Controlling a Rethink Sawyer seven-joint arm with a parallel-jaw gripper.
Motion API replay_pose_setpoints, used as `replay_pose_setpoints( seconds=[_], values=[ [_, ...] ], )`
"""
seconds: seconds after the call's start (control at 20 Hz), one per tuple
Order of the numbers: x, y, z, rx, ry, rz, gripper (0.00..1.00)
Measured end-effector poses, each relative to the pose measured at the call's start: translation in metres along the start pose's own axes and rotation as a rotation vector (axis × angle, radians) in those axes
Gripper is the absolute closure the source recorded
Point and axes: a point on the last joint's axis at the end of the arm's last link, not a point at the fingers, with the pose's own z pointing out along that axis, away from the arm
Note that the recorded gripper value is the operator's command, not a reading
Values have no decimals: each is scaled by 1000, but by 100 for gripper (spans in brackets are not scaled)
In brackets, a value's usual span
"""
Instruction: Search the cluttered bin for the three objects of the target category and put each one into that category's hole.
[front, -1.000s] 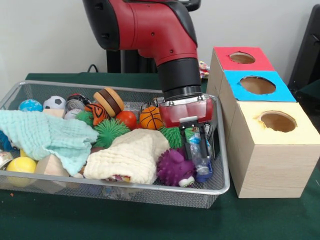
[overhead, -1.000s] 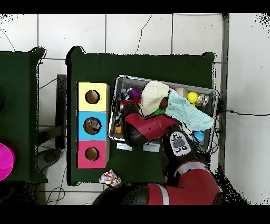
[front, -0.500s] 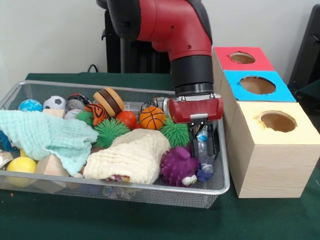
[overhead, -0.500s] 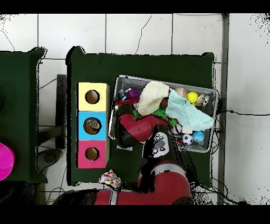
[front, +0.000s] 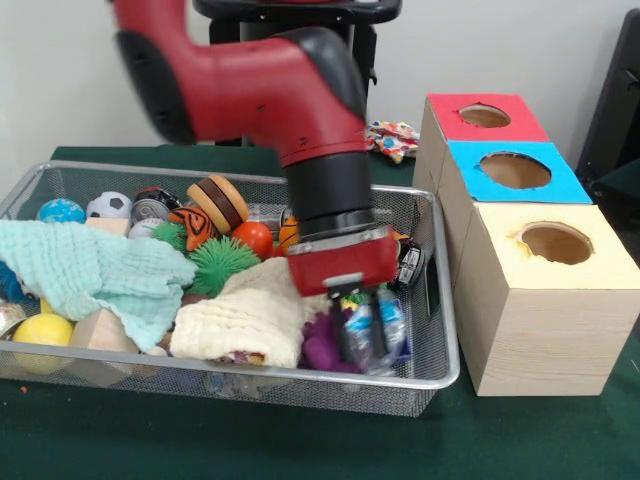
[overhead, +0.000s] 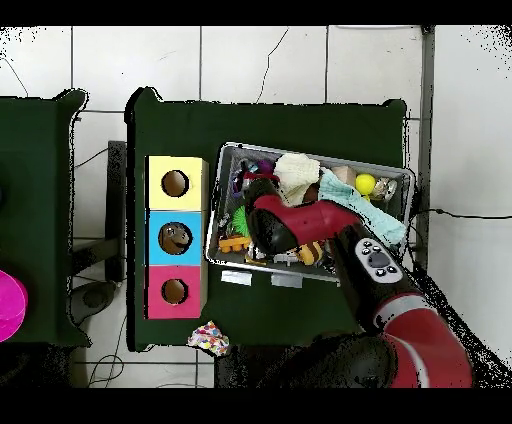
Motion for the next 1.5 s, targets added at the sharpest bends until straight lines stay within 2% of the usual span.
replay_pose_setpoints(
  seconds=[0.15,0.25,0.35,0.4,0.6,0.7,0.8,1.25,1.5],
  values=[
    [-4,-23,3,5,-7,45,100],
    [0,-27,5,12,-7,25,100],
    [2,-14,7,7,-24,-25,100],
    [3,0,9,-6,-38,-59,100],
    [6,33,17,-43,-68,-125,100],
    [8,44,19,-52,-67,-140,100],
    [9,49,20,-56,-64,-147,100],
    [16,43,18,-37,-51,-165,100],
    [20,49,17,-28,-53,-209,100]
  ],
)
